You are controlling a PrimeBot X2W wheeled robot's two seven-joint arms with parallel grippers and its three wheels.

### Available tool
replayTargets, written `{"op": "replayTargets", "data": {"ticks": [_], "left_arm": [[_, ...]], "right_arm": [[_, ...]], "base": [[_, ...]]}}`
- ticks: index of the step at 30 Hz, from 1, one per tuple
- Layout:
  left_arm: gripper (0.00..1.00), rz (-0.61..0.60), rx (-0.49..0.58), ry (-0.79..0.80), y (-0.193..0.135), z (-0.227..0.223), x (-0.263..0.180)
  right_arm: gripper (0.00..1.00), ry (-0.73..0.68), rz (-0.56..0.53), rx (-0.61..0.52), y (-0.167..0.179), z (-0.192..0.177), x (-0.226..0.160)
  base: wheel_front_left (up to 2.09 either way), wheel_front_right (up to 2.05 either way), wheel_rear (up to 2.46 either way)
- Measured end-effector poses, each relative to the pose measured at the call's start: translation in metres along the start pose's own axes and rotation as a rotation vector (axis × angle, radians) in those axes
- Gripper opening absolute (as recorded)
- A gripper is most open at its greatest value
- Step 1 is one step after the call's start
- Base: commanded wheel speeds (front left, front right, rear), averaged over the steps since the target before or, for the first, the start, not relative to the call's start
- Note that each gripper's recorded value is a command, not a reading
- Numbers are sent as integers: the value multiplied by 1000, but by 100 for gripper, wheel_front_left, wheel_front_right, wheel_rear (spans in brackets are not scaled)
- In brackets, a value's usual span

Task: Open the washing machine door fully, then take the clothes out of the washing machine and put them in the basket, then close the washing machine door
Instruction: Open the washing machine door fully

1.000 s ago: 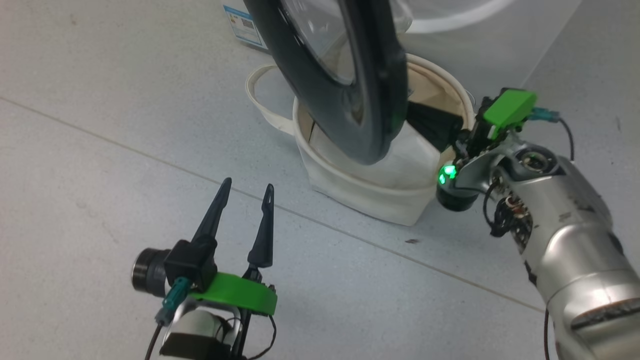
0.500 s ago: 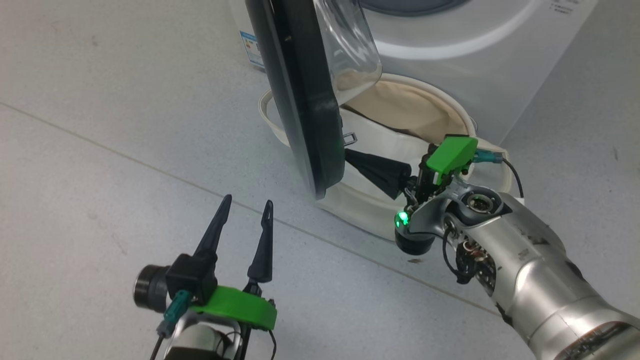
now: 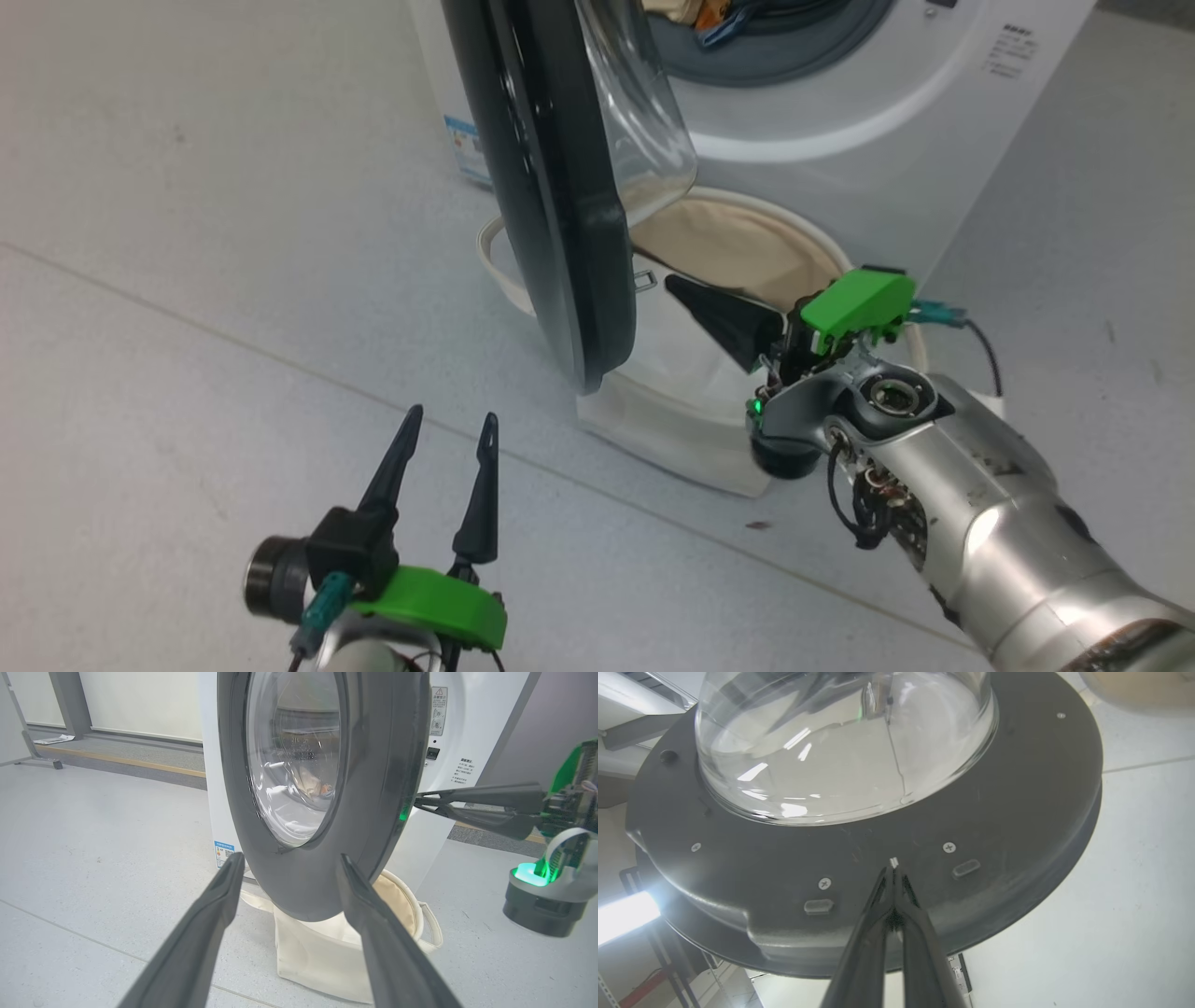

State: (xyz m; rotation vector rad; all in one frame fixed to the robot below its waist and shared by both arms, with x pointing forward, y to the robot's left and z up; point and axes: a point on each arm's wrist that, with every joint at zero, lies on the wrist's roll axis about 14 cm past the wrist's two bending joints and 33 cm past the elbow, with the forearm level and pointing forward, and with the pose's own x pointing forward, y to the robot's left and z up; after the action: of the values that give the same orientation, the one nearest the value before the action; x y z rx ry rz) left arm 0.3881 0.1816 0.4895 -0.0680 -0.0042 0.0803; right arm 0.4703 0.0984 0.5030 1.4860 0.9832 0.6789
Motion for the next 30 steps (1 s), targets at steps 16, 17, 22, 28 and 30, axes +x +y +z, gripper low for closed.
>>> {"op": "replayTargets", "data": {"ticks": [16, 17, 22, 28, 30], "left_arm": [[100, -24, -18, -39, -9, 11, -18], [100, -27, -20, -40, -10, 12, -19], [100, -42, -13, -47, -14, 13, -19], [100, -68, -8, -50, -21, 14, -18], [100, -74, -6, -49, -22, 13, -18]], "right_arm": [[0, -451, 33, -1118, 56, 29, -91], [0, -460, 29, -1166, 57, 30, -96], [0, -564, 36, -1271, 68, 38, -124], [0, -656, -84, -1337, 29, 41, -160], [100, -705, -144, -1314, 11, 44, -174]], "base": [[0, 0, 0], [0, 0, 0], [0, 0, 0], [0, 0, 0], [0, 0, 0]]}}
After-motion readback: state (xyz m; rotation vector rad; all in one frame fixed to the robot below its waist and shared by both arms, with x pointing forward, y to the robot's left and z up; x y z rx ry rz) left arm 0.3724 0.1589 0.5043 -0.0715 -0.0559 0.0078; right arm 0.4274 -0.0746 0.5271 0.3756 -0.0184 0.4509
